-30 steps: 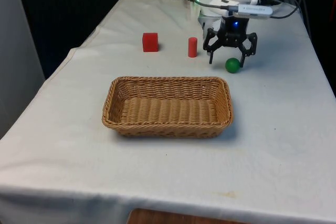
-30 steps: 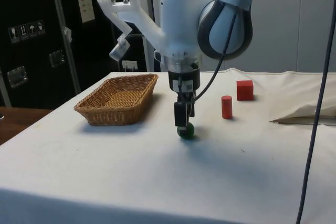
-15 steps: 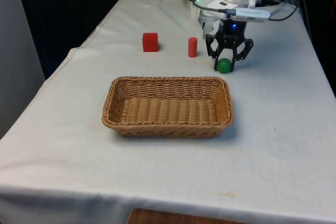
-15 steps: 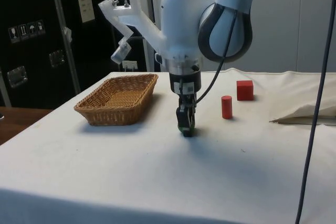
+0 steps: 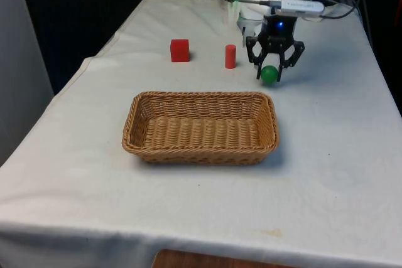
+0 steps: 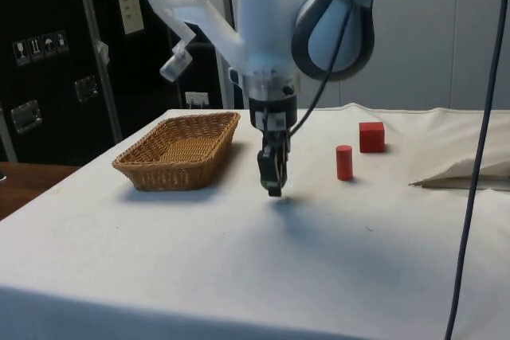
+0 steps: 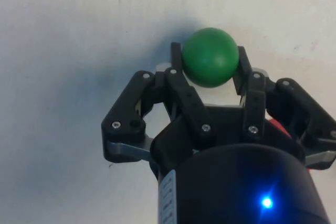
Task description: Pick up the object to the left of the cylinder and place it into the basket.
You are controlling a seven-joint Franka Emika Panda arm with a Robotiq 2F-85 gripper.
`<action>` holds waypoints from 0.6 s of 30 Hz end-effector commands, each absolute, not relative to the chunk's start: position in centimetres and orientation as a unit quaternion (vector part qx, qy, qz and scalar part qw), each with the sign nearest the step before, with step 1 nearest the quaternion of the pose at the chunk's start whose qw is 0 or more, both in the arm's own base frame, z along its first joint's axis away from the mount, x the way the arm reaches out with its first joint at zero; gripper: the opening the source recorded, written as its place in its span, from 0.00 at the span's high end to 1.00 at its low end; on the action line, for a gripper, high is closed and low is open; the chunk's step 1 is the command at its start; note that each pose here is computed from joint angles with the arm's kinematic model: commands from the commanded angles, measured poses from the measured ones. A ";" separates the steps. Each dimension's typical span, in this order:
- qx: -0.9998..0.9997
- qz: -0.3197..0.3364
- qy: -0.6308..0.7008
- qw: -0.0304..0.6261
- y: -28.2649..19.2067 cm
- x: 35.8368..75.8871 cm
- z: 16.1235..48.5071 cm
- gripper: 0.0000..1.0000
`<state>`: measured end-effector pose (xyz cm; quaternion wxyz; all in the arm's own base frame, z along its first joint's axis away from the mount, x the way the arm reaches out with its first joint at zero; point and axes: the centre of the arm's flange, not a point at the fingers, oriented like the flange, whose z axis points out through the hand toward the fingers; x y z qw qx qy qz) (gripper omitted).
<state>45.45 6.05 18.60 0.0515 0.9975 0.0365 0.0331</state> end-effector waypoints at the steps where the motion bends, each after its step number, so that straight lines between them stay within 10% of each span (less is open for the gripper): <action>1: 0.998 0.034 0.035 0.050 6.0 45.6 19.1 1.00; 18: 0.997 0.051 0.022 0.044 4.9 49.4 23.8 1.00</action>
